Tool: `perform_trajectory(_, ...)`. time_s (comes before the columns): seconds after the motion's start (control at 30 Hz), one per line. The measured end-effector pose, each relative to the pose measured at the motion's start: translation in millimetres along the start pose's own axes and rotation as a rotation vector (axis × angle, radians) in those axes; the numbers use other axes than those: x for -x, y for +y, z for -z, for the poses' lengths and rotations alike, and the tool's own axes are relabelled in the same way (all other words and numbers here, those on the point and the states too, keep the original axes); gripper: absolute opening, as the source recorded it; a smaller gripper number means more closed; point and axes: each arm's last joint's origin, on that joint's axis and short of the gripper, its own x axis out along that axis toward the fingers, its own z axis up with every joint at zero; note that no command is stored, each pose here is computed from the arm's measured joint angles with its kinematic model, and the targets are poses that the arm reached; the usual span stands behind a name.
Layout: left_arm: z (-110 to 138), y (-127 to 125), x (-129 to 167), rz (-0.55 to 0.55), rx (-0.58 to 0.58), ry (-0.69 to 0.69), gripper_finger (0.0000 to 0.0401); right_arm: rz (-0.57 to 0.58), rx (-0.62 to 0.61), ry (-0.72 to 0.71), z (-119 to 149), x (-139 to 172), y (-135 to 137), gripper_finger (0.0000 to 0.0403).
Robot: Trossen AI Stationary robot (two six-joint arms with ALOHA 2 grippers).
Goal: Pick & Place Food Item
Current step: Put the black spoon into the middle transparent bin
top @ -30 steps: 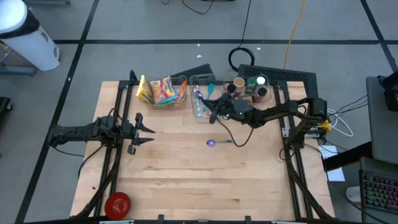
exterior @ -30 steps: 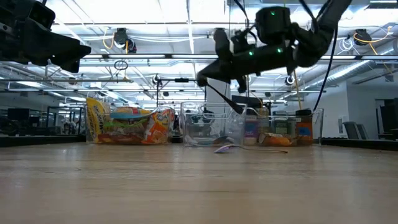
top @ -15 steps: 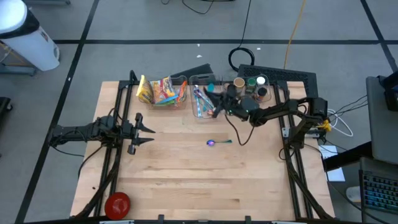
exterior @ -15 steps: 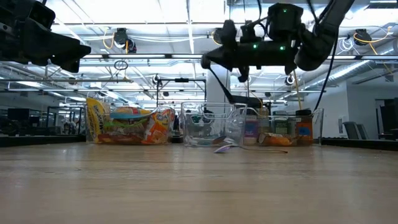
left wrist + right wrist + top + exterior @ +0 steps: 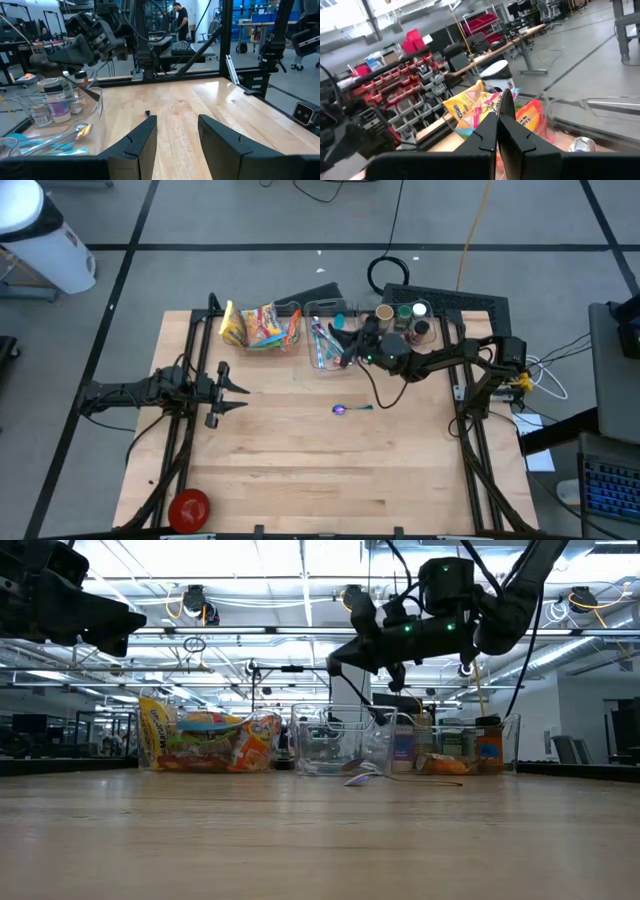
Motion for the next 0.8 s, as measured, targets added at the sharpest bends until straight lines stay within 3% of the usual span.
perform_trajectory(0.33,0.0,0.0,0.0,0.0,0.0,0.0,0.0152,-0.005,-0.028,-0.025,12.9,0.8,10.6,0.0)
perform_trajectory(0.5,0.0,0.0,0.0,0.0,0.0,0.0,0.0152,0.12,0.038,0.016,26.3,-0.7,1.8,0.0)
perform_trajectory(0.8,0.0,0.0,0.0,0.0,0.0,0.0,0.0152,0.189,0.098,0.052,36.3,-1.3,-4.1,0.0002)
